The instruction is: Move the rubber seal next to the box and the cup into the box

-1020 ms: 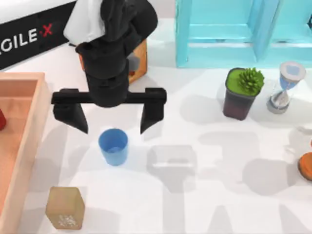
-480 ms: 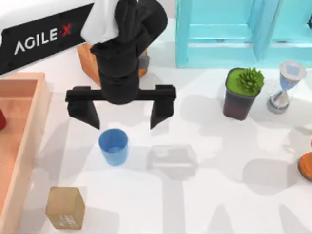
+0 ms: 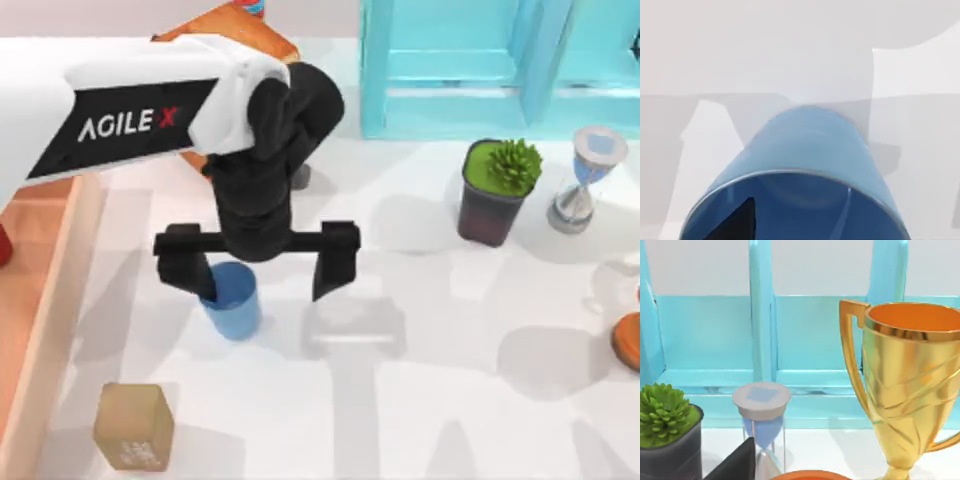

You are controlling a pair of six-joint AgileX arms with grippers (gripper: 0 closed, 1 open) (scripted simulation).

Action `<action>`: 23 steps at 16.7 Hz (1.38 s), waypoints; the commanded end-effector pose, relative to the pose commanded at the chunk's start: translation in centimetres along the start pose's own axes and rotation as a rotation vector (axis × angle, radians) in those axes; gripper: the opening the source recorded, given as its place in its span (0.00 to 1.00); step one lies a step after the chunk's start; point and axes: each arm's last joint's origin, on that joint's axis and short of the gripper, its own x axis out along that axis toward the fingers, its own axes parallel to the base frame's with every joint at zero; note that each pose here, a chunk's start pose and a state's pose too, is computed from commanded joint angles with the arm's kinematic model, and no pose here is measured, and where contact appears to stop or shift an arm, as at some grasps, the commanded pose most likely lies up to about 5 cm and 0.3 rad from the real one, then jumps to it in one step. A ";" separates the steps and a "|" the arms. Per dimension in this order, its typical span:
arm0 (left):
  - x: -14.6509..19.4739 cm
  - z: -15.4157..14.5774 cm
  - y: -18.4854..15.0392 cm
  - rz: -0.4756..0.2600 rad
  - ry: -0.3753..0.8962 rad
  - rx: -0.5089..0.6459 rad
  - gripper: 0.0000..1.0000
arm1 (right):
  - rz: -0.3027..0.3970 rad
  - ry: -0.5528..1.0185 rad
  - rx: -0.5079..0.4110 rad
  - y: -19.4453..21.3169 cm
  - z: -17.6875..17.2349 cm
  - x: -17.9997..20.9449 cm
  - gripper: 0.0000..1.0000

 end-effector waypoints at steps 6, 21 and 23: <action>1.4 -0.1 0.1 0.001 0.001 0.000 1.00 | 0.000 0.000 0.000 0.0 0.0 0.0 1.00; 1.4 -0.1 0.1 0.001 0.001 0.000 0.00 | 0.000 0.000 0.000 0.0 0.0 0.0 1.00; 1.4 -0.1 0.1 0.001 0.001 0.000 0.00 | 0.000 0.000 0.000 0.0 0.0 0.0 1.00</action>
